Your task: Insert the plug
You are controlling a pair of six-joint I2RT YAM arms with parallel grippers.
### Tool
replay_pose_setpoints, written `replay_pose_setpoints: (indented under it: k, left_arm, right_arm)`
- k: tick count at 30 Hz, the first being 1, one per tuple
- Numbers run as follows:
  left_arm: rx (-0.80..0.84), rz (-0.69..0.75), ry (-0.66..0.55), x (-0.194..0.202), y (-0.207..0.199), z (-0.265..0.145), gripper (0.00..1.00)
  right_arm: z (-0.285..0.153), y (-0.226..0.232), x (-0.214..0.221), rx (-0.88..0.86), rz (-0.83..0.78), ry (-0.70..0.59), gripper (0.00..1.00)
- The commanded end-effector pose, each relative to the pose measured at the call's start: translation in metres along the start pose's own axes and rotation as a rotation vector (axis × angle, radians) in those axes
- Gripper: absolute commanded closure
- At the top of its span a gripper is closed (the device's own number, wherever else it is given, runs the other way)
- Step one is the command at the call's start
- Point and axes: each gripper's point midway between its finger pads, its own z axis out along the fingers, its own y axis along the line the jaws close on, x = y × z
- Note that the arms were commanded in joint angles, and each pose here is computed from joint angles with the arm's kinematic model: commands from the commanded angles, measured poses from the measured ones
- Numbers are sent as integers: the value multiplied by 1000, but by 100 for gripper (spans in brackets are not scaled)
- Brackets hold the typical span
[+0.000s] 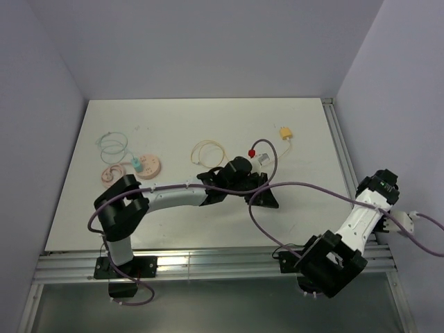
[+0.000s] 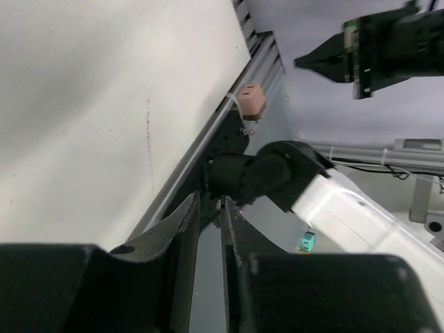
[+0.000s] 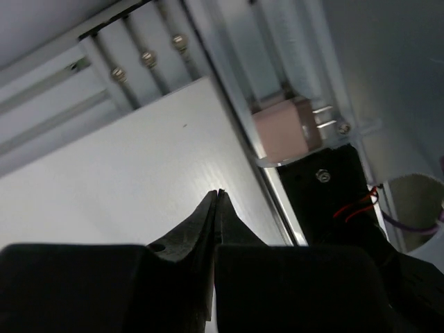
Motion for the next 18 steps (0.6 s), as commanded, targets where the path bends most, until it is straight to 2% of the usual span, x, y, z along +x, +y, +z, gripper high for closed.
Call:
replay_pose_setpoints:
  k: [1,8,12,18]
  left_arm:
    - [10,24,-66,-18,-14,-28,76]
    - [20,0,-132,-28,-14,-76,76]
    - [9,20,-118,-30,-15,-81,76]
    - [24,44,-65,-29,-22,-77,77]
  right_arm:
    - [8,-29,-7,160,168,-35,100]
    - [22,-75,-15,387,352,-6,100]
    - [25,-95,-13,477,418,44,100]
    - [18,-108,-19,610,454,21,100]
